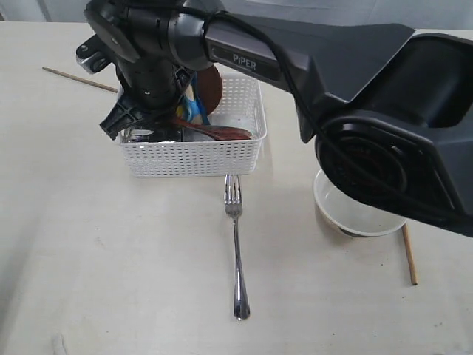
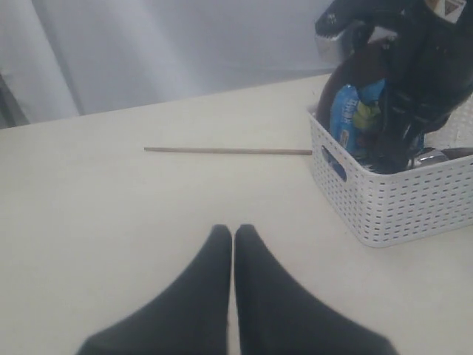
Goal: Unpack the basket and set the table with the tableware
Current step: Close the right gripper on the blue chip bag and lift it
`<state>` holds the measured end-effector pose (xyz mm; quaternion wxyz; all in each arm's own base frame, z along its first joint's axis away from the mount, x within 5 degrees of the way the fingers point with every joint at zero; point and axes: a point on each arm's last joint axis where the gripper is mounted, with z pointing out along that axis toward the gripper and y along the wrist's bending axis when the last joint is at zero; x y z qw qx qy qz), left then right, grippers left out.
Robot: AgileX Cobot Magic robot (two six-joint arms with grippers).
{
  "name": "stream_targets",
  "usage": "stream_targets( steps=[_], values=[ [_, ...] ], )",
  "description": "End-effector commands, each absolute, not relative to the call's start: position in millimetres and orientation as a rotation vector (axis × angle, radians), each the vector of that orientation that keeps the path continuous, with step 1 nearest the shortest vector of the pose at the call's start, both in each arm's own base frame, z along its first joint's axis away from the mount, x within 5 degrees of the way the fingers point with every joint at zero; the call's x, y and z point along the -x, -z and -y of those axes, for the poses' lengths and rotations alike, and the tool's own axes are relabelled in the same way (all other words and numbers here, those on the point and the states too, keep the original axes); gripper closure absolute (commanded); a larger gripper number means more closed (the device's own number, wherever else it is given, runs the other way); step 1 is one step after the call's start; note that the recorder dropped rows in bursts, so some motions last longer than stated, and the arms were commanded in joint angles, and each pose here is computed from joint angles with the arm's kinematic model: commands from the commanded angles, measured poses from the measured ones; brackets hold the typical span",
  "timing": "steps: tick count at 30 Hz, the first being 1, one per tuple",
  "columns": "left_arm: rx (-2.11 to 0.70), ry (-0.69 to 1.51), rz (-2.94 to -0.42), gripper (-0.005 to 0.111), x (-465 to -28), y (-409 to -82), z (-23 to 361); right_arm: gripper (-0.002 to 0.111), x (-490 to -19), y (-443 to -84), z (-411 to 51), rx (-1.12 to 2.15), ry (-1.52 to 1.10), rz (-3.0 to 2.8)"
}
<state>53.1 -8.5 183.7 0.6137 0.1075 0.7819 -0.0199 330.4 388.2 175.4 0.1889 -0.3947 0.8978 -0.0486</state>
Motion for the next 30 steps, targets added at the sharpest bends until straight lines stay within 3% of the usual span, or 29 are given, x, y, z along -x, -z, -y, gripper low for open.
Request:
stream_targets(
  steps=[1, 9, 11, 14, 15, 22, 30],
  values=[
    [-0.24, 0.041, -1.797, 0.105, -53.2, -183.5, 8.1, 0.109, -333.5, -168.4, -381.6, 1.121, 0.237, -2.532],
    [-0.24, 0.041, -1.797, 0.105, -53.2, -183.5, 8.1, 0.108, -330.5, -219.3, -371.7, 1.119, 0.251, -2.444],
    [-0.24, 0.041, -1.797, 0.105, -53.2, -183.5, 8.1, 0.097, -321.7, -229.2, -374.6, 1.256, 0.145, -2.428],
    [-0.24, 0.041, -1.797, 0.105, -53.2, -183.5, 8.1, 0.052, -315.0, -236.2, -379.0, 1.32, 0.027, -2.41],
    [-0.24, 0.041, -1.797, 0.105, -53.2, -183.5, 8.1, 0.049, -316.4, -236.6, -378.4, 1.319, 0.047, -2.398],
    [-0.24, 0.041, -1.797, 0.105, -53.2, -183.5, 8.1, 0.053, -329.3, -252.5, -366.2, 1.266, 0.286, -2.279],
    [-0.24, 0.041, -1.797, 0.105, -53.2, -183.5, 8.1, 0.053, -336.7, -219.6, -365.8, 1.382, 0.369, -2.313]
  ],
)
